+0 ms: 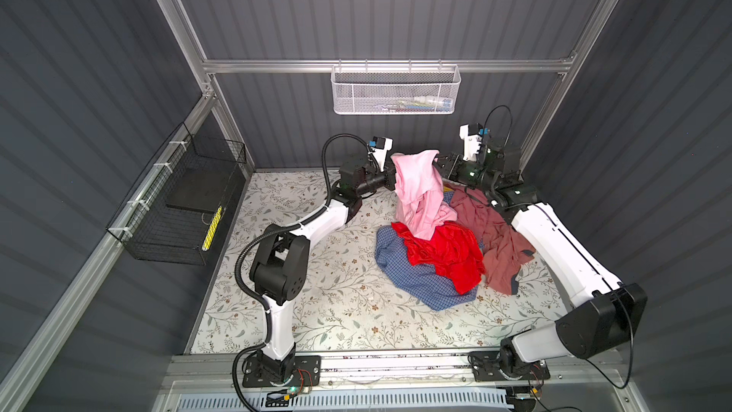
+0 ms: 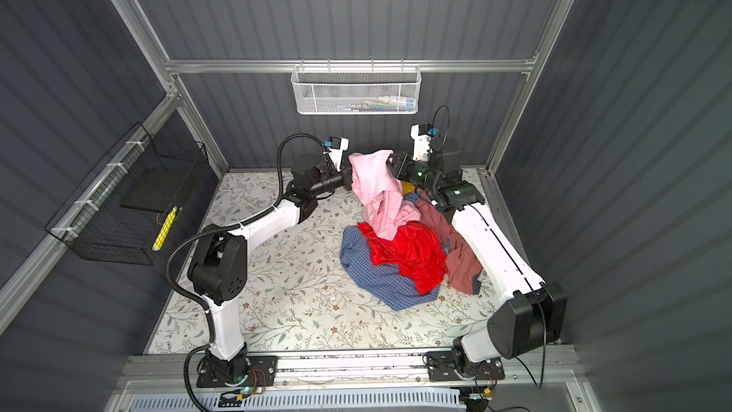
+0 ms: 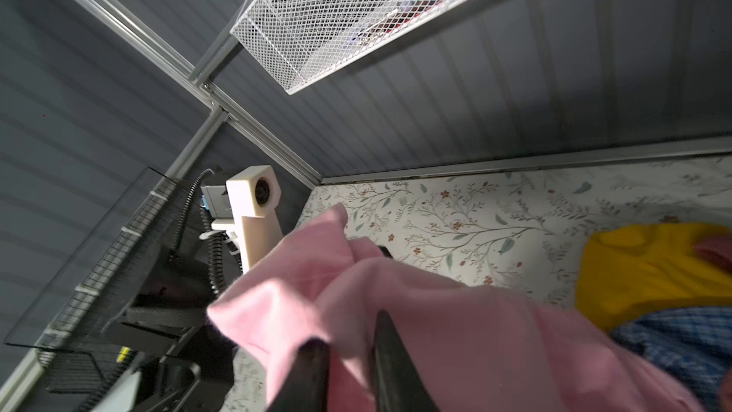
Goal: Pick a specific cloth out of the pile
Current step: 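Pull the sweatshirt away with the left gripper while the right gripper releases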
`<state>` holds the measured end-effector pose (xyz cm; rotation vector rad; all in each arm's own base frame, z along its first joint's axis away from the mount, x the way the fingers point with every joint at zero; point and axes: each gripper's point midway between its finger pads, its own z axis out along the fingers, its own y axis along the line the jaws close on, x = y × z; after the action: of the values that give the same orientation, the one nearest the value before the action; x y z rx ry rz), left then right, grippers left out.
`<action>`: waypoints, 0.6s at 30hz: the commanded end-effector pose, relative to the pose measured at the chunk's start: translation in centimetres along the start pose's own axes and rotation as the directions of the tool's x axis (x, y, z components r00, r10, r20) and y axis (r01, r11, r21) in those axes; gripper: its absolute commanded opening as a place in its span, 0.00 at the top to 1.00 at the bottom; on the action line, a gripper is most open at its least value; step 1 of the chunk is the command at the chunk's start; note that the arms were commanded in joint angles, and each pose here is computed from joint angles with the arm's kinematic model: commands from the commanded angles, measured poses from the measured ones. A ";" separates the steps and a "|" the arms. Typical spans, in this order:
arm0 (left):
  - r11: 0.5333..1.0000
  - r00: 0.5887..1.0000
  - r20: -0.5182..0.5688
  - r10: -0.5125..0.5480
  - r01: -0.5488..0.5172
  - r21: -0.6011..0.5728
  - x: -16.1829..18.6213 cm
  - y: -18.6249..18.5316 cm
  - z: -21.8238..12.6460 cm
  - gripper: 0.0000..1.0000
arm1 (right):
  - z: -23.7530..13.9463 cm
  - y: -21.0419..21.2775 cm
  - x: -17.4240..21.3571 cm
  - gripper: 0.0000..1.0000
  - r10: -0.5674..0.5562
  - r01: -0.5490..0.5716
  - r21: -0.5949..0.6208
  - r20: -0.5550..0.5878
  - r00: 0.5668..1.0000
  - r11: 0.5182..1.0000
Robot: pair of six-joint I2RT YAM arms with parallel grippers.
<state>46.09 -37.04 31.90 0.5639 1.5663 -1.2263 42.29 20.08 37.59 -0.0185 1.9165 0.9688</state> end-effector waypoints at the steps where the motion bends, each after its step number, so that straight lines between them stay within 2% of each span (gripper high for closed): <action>1: 1.000 0.996 0.087 0.021 -0.020 -0.003 -4.1 -1.4 -1.2 1.00 | 0.2 0.0 0.1 0.55 -0.008 0.008 -0.003 -0.008 1.000 1.000; 3: 1.000 0.993 0.112 0.025 -0.023 -0.017 -5.3 -1.2 -1.5 1.00 | 0.4 0.1 0.2 0.45 -0.012 0.012 -0.009 -0.014 1.000 1.000; 4: 0.999 0.992 0.124 0.031 -0.028 -0.023 -5.9 -1.2 -1.8 1.00 | 0.4 0.1 0.0 0.26 -0.017 0.017 -0.009 -0.009 1.000 1.000; 5: 0.999 0.990 0.136 0.036 -0.031 -0.034 -6.6 -1.1 -2.1 1.00 | 0.5 0.0 0.0 0.01 -0.022 0.022 -0.003 -0.009 1.000 1.000; 11: 0.991 0.979 0.188 0.079 -0.057 -0.122 -11.4 -0.2 -4.6 1.00 | 0.0 -0.6 -0.4 0.01 -0.054 0.054 0.047 0.006 0.999 0.997; 12: 0.988 0.976 0.195 0.099 -0.073 -0.137 -12.3 -0.3 -5.1 1.00 | 0.0 -1.3 -0.7 0.01 -0.058 0.056 0.085 0.020 0.998 0.995; 18: 0.951 0.951 0.212 0.226 -0.169 -0.258 -17.4 -1.2 -7.5 1.00 | 0.1 -1.7 -0.6 0.01 -0.062 0.061 0.109 0.006 0.998 0.992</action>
<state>49.40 -28.80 43.00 0.3826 1.4574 -1.0079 43.01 19.09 36.60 -0.0075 1.9482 0.8605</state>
